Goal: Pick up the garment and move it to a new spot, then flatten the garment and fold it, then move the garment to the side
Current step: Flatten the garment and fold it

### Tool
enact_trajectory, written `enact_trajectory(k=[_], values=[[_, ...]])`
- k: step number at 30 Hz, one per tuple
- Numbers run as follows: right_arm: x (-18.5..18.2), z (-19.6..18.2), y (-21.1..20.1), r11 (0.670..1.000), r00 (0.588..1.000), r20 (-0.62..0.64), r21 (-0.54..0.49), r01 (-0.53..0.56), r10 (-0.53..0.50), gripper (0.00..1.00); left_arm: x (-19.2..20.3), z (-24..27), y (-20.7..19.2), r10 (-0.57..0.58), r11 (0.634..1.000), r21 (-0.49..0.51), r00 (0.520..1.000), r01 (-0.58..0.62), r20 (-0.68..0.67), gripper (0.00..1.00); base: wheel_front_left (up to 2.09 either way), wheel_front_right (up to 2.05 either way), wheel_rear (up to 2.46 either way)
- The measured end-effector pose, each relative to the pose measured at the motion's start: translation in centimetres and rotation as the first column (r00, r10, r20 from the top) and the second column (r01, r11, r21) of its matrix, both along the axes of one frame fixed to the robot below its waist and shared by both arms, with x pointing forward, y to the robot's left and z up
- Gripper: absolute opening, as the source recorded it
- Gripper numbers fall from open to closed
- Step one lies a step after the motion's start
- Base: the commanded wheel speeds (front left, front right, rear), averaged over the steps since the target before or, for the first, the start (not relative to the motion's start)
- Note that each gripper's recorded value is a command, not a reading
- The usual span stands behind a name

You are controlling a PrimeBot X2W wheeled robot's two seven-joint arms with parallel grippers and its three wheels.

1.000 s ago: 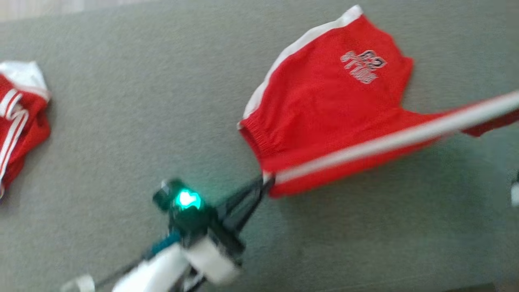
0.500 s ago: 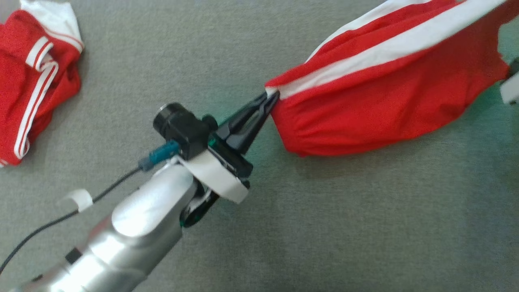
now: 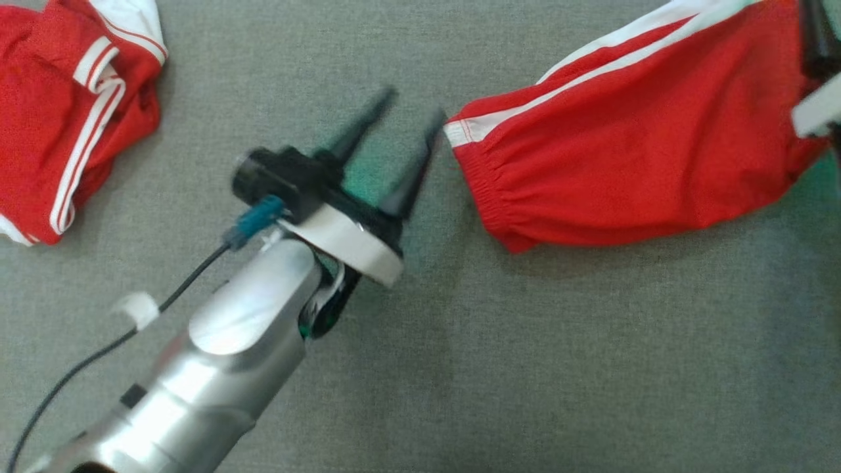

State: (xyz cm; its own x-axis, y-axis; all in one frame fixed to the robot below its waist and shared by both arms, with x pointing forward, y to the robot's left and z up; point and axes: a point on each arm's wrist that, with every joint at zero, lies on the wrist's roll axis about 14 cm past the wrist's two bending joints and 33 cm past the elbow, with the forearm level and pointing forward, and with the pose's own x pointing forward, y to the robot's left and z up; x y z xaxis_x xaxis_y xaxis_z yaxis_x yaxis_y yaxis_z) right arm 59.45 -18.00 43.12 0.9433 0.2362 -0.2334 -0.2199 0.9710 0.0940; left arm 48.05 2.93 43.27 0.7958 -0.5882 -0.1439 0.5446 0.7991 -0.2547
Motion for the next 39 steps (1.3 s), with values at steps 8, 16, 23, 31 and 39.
enact_trajectory(k=[8, 16, 23, 31, 39], values=[[-1.0, -1.6, -3.2, 0.998, 0.997, -0.058, -0.054, 0.042, -0.045, 1.0, 0.4, 4.9, 5.5, 0.346, 0.937, -0.028, 0.919, -0.348, 0.19, 1.0, 0.0, 0.0, 0.0], [-2.6, -5.2, -2.9, 0.995, 0.979, -0.201, -0.094, 0.01, -0.029, 1.0, -3.3, 5.5, 10.7, 0.546, 0.831, -0.014, 0.809, -0.556, 0.219, 1.0, 0.0, 0.0, 0.0], [-3.9, -8.4, -3.1, 0.994, 0.937, -0.343, -0.103, 0.024, -0.058, 1.0, -5.6, 6.5, 12.8, 0.582, 0.785, 0.044, 0.761, -0.618, 0.287, 1.0, 0.0, 0.0, 0.0], [-4.3, -7.8, -4.0, 0.994, 0.943, -0.317, -0.072, 0.082, -0.101, 0.0, -6.9, 6.4, 12.7, 0.592, 0.773, 0.059, 0.752, -0.632, 0.291, 1.0, 0.0, 0.0, 0.0], [-8.9, -7.2, -8.1, 0.982, 0.941, -0.294, -0.137, 0.132, -0.168, 0.0, -7.2, 6.2, 10.8, 0.554, 0.806, 0.055, 0.783, -0.589, 0.282, 1.0, 0.0, 0.0, 0.0]])
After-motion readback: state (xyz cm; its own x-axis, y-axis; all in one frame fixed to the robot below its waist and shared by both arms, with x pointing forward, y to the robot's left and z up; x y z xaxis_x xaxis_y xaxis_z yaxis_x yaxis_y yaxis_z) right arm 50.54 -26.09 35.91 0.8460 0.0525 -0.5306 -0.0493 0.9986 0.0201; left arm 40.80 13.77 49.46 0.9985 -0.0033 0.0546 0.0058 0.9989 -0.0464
